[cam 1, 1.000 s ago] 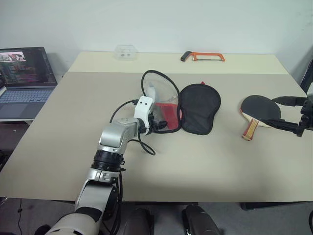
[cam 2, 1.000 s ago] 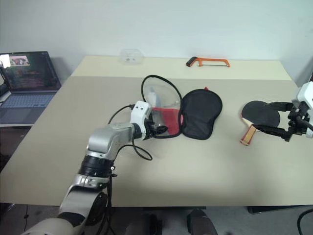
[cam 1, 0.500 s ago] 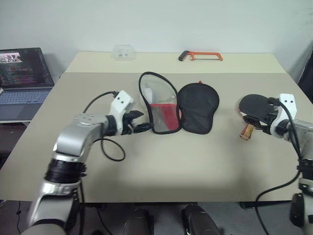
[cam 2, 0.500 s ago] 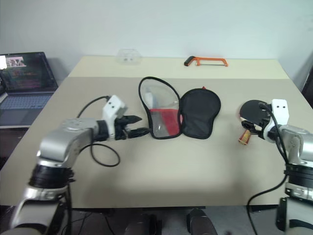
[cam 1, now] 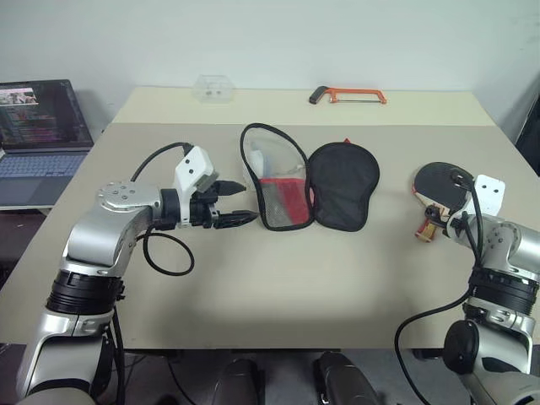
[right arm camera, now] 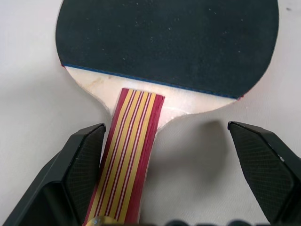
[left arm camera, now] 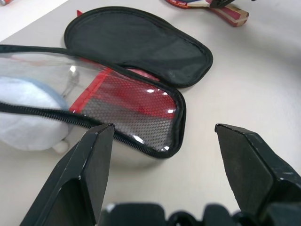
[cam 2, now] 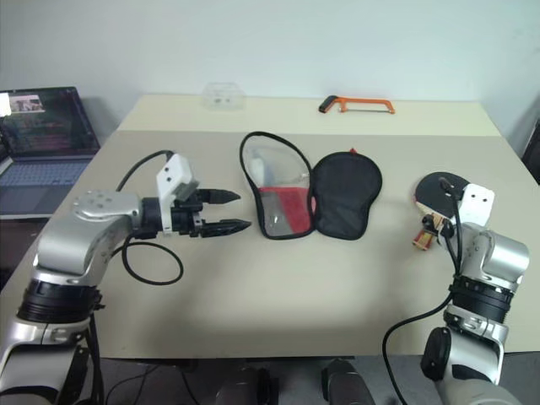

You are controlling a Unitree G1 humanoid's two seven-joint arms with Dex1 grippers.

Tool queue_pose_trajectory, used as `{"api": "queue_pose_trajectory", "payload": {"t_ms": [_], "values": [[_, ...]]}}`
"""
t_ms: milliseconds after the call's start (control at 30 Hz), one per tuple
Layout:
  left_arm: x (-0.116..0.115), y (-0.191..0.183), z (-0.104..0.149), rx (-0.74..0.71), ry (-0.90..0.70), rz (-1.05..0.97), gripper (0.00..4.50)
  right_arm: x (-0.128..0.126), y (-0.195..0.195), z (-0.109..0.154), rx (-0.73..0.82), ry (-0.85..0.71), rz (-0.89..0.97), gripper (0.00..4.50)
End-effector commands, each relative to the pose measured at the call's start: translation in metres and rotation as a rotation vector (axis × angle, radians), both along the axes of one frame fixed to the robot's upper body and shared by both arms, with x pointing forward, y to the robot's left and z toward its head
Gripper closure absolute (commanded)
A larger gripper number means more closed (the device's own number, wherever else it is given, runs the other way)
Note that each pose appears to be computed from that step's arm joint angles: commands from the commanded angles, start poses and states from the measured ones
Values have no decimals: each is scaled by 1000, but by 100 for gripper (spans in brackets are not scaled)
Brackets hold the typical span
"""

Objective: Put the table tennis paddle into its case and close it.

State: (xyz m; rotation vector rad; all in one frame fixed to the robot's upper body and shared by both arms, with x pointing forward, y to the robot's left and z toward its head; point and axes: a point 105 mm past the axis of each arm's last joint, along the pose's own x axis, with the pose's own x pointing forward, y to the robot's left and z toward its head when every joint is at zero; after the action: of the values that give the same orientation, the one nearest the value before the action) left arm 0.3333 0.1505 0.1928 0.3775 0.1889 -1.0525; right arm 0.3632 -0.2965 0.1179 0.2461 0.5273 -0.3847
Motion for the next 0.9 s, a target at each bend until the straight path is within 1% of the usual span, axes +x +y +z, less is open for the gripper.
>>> {"api": "queue_pose_trajectory", "payload": {"t_ms": [33,133,233,333,433,500,533,600,667,733,800,867,900], "values": [[2,-5,14,-12,-66,-5,79,1,-8,-9,15,27,-93,0],[3,-7,16,-16,-73,-9,79,9,-10,-15,27,20,-140,0],[3,-9,17,-15,-76,-20,74,22,-2,-17,35,3,-133,58],[4,-8,18,-11,-81,-19,74,27,-2,-18,30,-6,-145,163],[4,-4,22,-13,-90,-7,74,25,-6,-19,17,-4,-176,265],[5,-2,22,-14,-91,0,74,22,-9,-22,8,4,-191,326],[5,-1,22,-13,-92,2,74,21,-10,-23,8,4,-194,342],[5,0,22,-12,-92,5,74,21,-10,-22,7,-1,-198,342],[5,1,22,-12,-92,7,74,23,-10,-14,0,-25,-197,342],[5,2,22,-10,-92,11,74,27,-7,2,-25,-66,-183,342],[7,4,23,-9,-95,18,74,33,2,22,-39,-114,-158,342],[9,7,25,-9,-100,31,74,36,11,37,-49,-149,-132,342],[11,9,27,-9,-105,45,74,40,24,54,-68,-190,-93,342]]}}
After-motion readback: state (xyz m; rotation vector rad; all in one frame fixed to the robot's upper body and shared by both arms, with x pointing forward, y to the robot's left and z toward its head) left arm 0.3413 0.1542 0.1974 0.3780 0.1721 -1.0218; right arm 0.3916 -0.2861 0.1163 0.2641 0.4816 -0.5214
